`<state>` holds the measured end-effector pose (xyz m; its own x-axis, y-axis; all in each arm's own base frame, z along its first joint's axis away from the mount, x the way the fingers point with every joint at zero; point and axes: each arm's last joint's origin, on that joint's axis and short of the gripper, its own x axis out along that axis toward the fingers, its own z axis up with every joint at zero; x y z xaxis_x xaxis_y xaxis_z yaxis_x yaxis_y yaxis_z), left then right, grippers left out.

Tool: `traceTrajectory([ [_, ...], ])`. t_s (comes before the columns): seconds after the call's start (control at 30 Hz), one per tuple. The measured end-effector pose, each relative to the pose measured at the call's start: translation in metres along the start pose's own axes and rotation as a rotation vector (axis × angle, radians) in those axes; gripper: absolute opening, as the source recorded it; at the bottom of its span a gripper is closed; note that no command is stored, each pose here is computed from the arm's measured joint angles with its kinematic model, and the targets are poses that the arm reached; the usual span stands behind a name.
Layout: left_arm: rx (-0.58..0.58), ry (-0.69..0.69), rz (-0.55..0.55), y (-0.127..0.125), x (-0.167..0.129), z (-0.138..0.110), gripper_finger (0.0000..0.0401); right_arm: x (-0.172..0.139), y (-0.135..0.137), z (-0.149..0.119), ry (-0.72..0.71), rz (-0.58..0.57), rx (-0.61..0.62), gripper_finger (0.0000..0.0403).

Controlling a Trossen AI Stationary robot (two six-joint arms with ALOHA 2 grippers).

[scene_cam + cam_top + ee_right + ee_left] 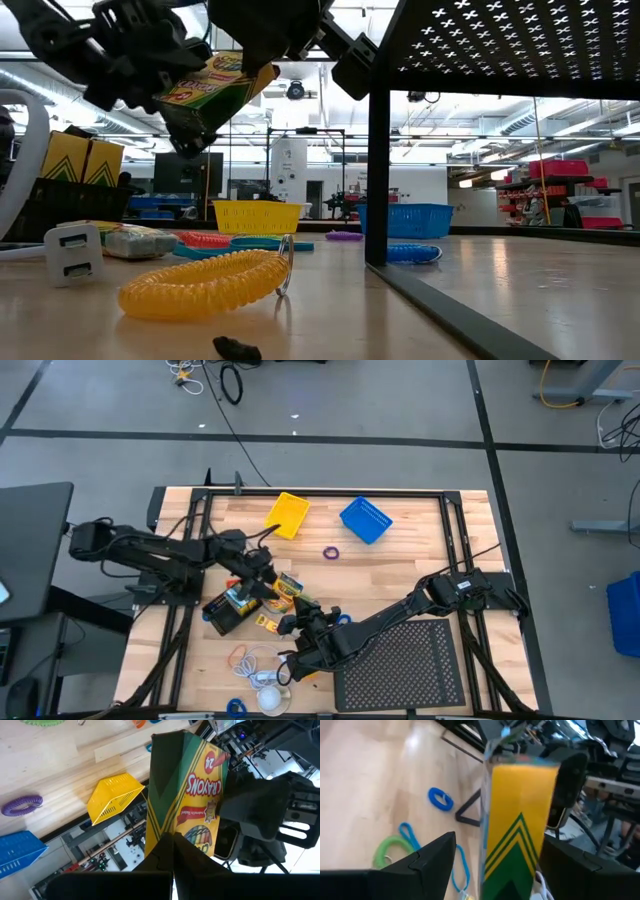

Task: Pick & Place Office Desk Supplies
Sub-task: Put the crayon box into the black basket

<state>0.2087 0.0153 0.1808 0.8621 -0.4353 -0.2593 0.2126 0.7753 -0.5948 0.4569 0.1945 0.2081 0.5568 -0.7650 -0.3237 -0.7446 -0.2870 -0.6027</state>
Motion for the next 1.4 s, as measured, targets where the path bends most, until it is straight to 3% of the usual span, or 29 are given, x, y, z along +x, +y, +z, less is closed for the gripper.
traceTrajectory([
  [0.17,0.042,0.039,-0.022,0.008,0.009,-0.005,0.0248,0.000,-0.002,0.000,-0.001,-0.009,0.023,0.0000],
  [0.4,0.164,0.028,-0.059,0.008,0.011,-0.004,0.0107,0.000,-0.004,0.001,0.004,-0.021,0.040,0.0000],
  [0.63,0.271,-0.004,-0.058,0.007,0.010,-0.001,0.0107,0.000,-0.006,0.000,0.024,-0.032,0.071,0.0006],
  [0.8,0.351,-0.022,-0.039,0.006,0.010,0.000,0.0107,-0.006,-0.011,-0.005,-0.005,-0.045,0.153,0.0038],
  [1.0,0.495,-0.091,0.078,0.001,0.002,0.008,0.0107,-0.022,-0.023,-0.022,-0.063,-0.080,0.330,0.0103],
  [1.2,0.620,-0.094,0.248,-0.008,-0.012,0.009,0.0107,-0.037,-0.032,-0.041,-0.239,-0.053,0.616,0.0160],
  [1.4,0.701,-0.078,0.388,-0.020,-0.016,0.004,0.0107,-0.031,-0.041,-0.084,-0.497,0.109,0.946,0.0187],
])
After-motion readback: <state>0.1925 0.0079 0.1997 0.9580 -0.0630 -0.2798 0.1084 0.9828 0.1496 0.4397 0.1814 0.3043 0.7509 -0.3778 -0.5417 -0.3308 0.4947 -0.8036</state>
